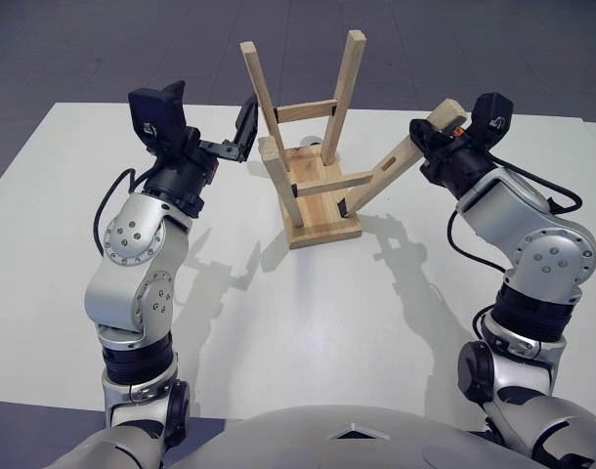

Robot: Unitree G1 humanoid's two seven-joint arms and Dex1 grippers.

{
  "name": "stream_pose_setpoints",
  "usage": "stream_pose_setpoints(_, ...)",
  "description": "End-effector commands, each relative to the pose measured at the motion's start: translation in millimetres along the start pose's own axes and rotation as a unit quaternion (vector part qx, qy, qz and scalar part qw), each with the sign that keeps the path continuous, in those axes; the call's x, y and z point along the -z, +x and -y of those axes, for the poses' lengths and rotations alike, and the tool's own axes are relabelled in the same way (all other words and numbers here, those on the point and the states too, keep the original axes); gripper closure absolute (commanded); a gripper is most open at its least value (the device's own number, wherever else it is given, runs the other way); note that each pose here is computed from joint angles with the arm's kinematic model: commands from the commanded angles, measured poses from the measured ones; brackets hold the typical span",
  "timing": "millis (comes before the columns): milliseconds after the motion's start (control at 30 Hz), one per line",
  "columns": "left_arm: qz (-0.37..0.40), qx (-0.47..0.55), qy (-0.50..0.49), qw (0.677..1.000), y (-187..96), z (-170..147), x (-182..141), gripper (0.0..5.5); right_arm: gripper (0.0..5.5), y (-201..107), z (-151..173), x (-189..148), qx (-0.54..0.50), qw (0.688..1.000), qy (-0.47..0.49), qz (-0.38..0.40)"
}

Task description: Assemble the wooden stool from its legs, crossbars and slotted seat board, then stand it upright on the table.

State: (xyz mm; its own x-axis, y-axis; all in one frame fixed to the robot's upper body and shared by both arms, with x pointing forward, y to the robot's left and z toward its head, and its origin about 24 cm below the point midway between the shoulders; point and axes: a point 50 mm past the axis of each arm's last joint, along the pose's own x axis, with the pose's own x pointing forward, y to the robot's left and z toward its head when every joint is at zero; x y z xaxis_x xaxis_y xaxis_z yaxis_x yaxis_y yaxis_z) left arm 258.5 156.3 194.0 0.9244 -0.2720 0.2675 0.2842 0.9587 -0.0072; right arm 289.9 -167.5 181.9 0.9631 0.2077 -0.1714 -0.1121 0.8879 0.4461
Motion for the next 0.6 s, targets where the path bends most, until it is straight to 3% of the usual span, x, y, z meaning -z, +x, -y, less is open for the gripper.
stream_pose_setpoints(33,-0.006,-0.004,0.005,1.000,-1.2,-1.1,0.8,0.10,4.48,-1.4,4.0,1.1,0.030,0.999,-0.005,-0.009)
stream_pose_setpoints(233,-0.007,0.001,0.007,1.000,0.1,-0.4,-0.2,0.10,4.48,-2.3,-3.0,2.7,0.034,0.998,-0.057,-0.009)
stream_pose_setpoints(433,-0.010,0.018,0.012,1.000,0.2,2.4,-1.4,0.10,4.48,-1.9,-8.6,28.2,0.035,0.995,-0.083,-0.036)
stream_pose_setpoints(600,-0.011,0.024,0.014,1.000,0.6,2.7,-2.7,0.10,4.48,-8.1,4.8,52.9,0.055,0.992,-0.090,-0.070)
